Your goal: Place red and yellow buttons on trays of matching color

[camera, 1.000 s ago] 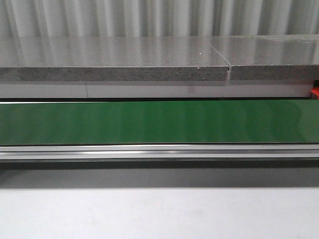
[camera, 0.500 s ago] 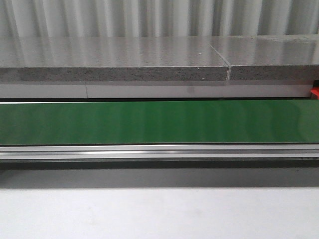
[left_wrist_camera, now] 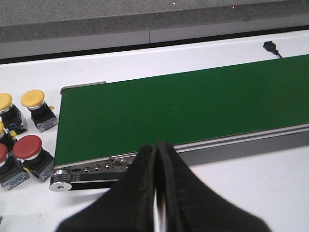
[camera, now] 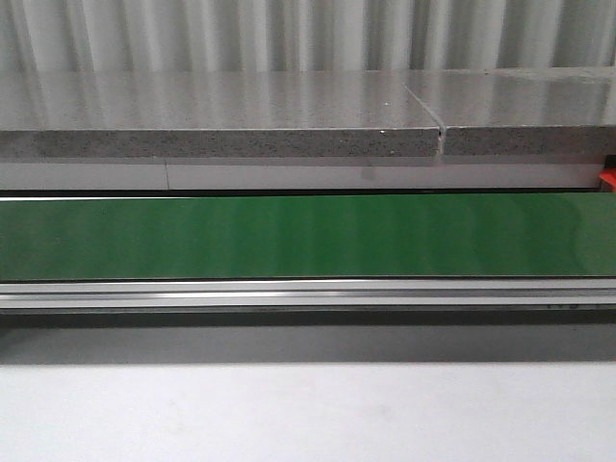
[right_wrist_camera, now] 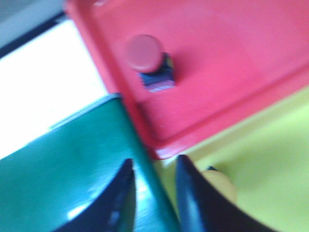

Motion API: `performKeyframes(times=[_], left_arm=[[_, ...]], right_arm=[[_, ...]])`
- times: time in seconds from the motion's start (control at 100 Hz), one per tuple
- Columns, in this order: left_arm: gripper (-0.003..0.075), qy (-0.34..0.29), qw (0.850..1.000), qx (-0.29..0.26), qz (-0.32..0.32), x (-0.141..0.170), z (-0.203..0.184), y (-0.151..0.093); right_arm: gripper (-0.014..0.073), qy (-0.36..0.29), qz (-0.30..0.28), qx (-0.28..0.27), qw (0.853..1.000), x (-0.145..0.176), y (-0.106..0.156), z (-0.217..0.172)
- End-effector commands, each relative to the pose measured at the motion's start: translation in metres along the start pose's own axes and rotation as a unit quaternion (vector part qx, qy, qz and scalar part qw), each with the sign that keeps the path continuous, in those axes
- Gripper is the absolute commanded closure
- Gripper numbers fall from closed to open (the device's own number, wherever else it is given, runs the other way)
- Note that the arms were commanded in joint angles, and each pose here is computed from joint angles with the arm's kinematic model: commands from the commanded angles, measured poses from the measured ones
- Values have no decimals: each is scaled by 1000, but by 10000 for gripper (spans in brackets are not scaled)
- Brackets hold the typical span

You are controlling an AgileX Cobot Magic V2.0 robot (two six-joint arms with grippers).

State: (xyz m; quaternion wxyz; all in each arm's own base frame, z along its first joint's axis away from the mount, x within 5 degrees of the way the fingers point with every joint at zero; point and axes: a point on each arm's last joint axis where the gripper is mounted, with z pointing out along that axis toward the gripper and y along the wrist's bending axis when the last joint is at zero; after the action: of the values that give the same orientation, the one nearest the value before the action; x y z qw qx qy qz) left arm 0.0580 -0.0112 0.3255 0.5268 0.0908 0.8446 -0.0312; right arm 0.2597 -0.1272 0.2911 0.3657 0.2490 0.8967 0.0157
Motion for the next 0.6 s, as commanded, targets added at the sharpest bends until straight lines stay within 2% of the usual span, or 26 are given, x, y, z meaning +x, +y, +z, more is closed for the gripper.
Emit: performKeyframes(times=[0.0, 0.06, 0.33, 0.47, 0.59], left_arm=[[741, -42, 999, 2, -1, -13, -4, 0], [741, -42, 999, 2, -1, -13, -4, 0], [741, -42, 999, 2, -1, -13, -4, 0], [741, -42, 999, 2, -1, -13, -4, 0], [741, -42, 999, 2, -1, -13, -4, 0]], right_arm=[[596, -55, -46, -23, 997, -9, 21, -30], [669, -61, -74, -36, 995, -7, 32, -39], [663, -90, -170, -82, 978, 14, 74, -67], [663, -113, -232, -121, 959, 40, 98, -78], [659, -138, -257, -145, 945, 55, 107, -88]])
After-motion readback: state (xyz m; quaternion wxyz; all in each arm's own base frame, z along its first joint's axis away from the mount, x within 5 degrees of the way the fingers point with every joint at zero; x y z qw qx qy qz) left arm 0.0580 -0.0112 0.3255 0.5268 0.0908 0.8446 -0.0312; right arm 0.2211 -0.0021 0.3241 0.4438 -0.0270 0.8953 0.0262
